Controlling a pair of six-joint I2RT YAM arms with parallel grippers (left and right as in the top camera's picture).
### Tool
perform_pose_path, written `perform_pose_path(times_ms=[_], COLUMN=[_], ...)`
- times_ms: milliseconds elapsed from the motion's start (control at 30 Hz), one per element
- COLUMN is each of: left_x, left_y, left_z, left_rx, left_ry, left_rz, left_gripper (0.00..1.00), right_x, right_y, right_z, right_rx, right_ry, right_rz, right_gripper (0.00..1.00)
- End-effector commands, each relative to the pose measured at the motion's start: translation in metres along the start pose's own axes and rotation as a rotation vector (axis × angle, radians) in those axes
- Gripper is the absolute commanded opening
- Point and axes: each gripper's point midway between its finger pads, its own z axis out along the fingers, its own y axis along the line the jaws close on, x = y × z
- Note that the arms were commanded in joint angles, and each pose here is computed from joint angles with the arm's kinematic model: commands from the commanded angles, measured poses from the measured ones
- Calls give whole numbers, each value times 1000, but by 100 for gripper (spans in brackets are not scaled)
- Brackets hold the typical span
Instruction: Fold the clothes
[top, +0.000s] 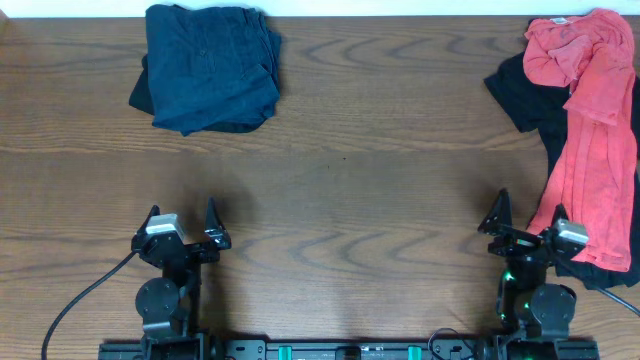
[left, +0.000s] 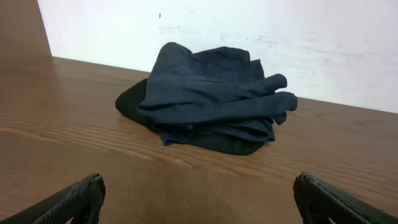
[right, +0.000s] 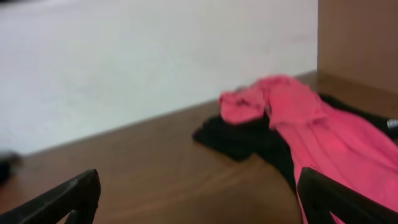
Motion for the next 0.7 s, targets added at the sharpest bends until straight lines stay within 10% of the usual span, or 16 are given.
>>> perform_pose_path(times_ms=[0,667], left_x=[15,15], left_y=[-2,-3], left_z=[1,1], left_rx=[21,22], left_ry=[49,49], left_rz=[-7,-8], left_gripper=[98,98], right_x=[-15,-44], right_y=[12,29], right_z=[-1,1], right_rx=[-59,-147], right_ry=[-58,-163], right_rz=[6,118], right_gripper=[99,99])
